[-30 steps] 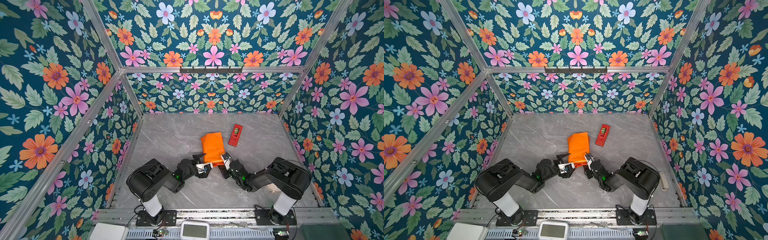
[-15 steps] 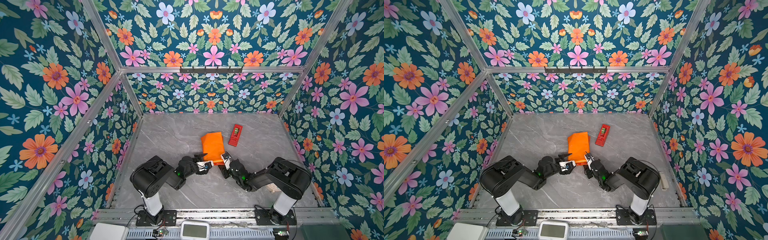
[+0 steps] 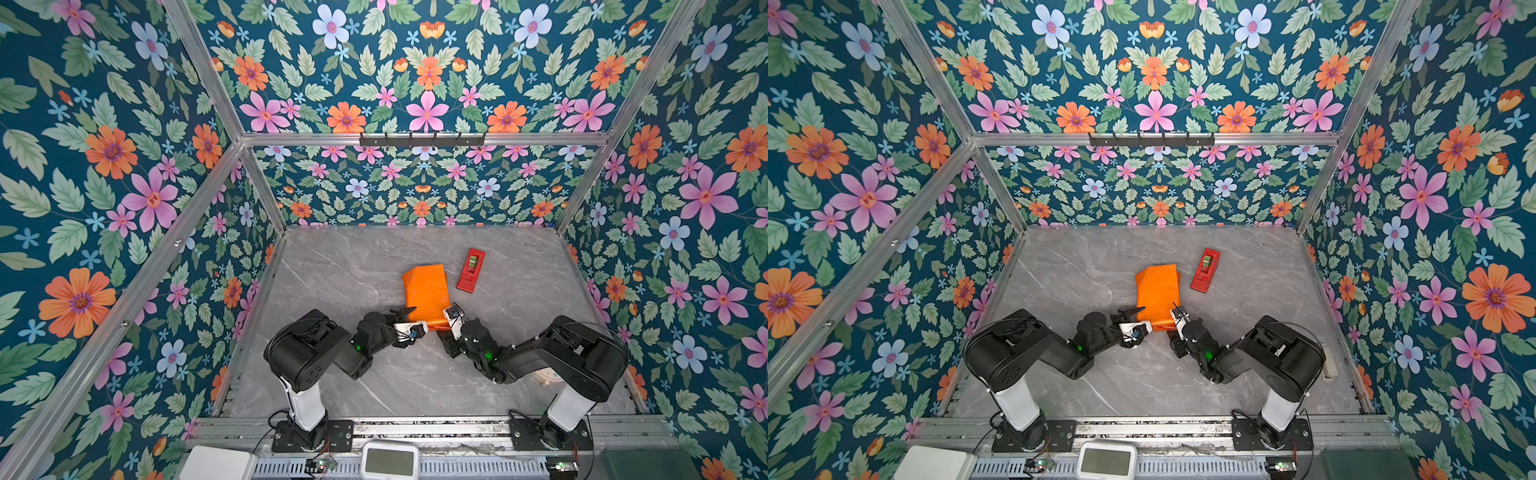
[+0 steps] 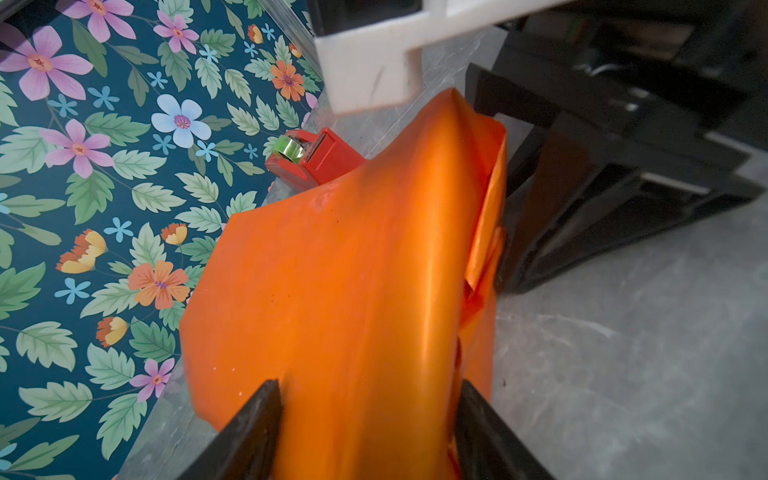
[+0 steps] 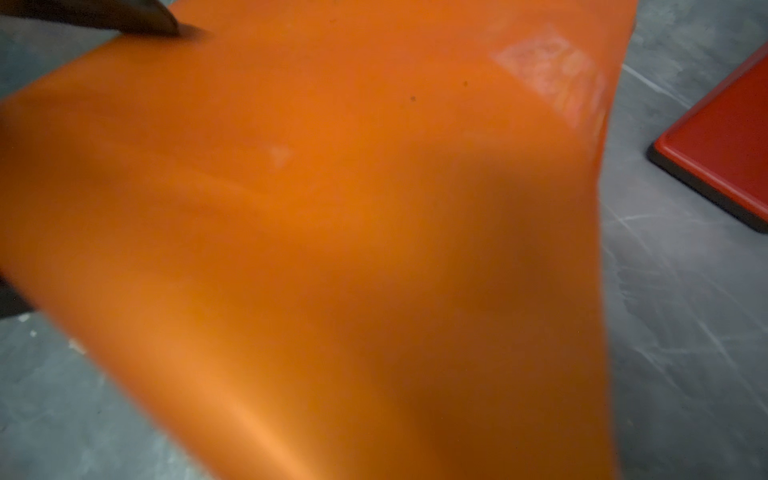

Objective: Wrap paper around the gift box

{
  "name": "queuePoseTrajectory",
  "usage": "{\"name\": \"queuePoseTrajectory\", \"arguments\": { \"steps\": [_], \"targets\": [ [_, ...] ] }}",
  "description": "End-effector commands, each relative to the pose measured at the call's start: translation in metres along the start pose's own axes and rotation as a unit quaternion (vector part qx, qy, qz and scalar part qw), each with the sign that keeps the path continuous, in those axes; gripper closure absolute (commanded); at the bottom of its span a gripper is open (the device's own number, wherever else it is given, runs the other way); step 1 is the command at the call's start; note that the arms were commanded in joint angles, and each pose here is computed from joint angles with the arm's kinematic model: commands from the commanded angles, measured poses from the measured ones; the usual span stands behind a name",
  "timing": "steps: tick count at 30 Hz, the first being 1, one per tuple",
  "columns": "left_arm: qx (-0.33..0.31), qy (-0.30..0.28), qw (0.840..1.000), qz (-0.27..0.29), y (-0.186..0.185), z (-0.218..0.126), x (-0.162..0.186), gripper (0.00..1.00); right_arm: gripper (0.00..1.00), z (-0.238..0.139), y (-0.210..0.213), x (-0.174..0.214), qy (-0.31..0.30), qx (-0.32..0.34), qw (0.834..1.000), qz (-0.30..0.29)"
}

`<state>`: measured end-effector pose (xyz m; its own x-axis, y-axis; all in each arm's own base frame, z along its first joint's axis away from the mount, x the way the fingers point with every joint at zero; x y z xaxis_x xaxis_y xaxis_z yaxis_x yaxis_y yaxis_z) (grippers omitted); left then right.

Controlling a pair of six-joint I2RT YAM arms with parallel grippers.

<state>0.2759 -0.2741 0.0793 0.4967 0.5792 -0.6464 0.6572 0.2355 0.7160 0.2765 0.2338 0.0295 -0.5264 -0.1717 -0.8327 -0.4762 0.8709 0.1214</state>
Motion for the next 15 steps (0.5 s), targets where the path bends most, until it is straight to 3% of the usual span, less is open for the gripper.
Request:
{"name": "queuePoseTrajectory", "arguments": {
  "steps": [1, 9, 15],
  "targets": [
    [0.023, 0.023, 0.999, -0.005, -0.011, 0.000, 0.011, 0.33, 0.40, -0.003, -0.005, 0.019, 0.039, 0.011, 0.999, 0.011],
    [0.023, 0.024, 0.999, -0.004, -0.011, 0.001, 0.011, 0.32, 0.19, 0.003, 0.000, 0.012, 0.029, -0.001, 0.998, 0.047],
    [0.024, 0.024, 0.999, -0.002, -0.012, 0.001, 0.011, 0.31, 0.14, 0.003, 0.002, 0.000, 0.008, -0.006, 0.998, 0.064]
  ]
}}
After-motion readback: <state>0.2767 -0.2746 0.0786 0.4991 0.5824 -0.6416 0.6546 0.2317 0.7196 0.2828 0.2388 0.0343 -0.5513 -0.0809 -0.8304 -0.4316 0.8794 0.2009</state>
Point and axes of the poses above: each gripper's point midway between its finger pads, its own z axis out along the fingers, its own y axis along the line the jaws close on, x = y × z, the point moved 2 cm from there along -z, back along the fingers, and after that the axes turned 5 degrees about z, right-handed, at the moved point
